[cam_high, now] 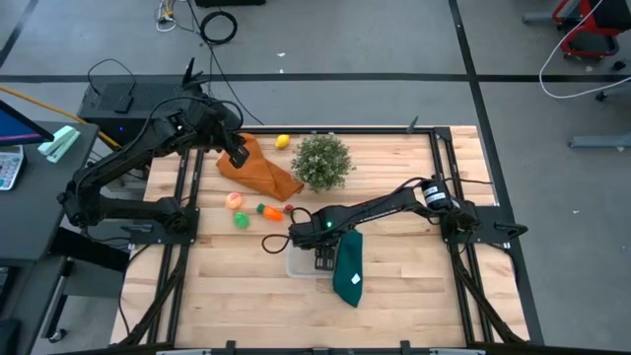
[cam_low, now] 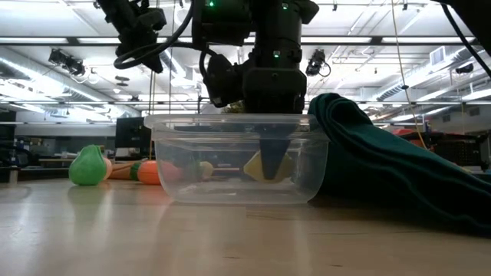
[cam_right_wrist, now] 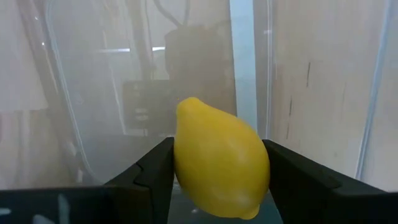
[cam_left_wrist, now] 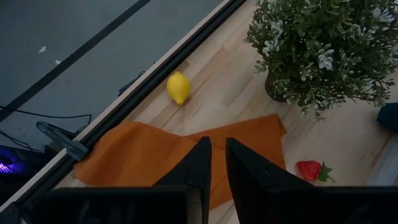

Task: Pick and placing Produce into tupperware
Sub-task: Put the right yellow lemon into the transparent bin, then put the yellow lemon into the transparent bin

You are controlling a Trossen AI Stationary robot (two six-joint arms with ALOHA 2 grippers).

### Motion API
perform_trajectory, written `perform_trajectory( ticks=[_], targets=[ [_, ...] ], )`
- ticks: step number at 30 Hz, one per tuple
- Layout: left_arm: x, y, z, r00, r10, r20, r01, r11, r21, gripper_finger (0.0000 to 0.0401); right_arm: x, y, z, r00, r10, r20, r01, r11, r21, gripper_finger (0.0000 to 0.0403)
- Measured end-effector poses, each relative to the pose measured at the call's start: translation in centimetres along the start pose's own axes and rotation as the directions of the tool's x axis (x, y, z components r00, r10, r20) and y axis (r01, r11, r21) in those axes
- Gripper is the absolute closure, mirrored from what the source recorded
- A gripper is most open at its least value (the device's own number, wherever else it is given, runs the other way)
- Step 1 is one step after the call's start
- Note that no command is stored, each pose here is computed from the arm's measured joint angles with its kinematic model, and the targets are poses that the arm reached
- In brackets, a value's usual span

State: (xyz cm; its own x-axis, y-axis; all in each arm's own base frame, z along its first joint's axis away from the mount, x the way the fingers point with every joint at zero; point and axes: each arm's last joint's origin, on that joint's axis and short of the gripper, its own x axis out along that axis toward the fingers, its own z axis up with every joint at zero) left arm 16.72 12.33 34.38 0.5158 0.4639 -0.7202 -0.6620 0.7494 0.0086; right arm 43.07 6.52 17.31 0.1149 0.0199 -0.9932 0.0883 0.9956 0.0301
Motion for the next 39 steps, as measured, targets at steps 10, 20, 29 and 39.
perform_trajectory(
  ticks=[10,20,29,39],
  targets=[
    [0.0,0.0,0.0,1.0,0.0,0.0,0.0,1.0,0.0,0.0346,0.0,0.0,0.0,1.0,-0.001,-0.003,0.001,1.0,0.012,0.0207],
    [0.0,0.0,0.0,1.0,0.0,0.0,0.0,1.0,0.001,0.0342,-0.1,-0.1,-0.2,1.0,-0.006,-0.024,0.007,0.999,0.042,0.0171],
    [0.0,0.0,0.0,1.0,0.0,0.0,0.0,1.0,0.002,0.0344,-1.7,0.0,0.1,0.999,-0.013,-0.034,0.014,0.999,0.037,0.0176],
    [0.0,0.0,0.0,1.0,0.0,-0.002,0.0,1.0,0.002,0.0338,-5.9,0.3,0.6,0.999,-0.022,-0.042,0.023,0.999,0.041,0.0172]
  ],
)
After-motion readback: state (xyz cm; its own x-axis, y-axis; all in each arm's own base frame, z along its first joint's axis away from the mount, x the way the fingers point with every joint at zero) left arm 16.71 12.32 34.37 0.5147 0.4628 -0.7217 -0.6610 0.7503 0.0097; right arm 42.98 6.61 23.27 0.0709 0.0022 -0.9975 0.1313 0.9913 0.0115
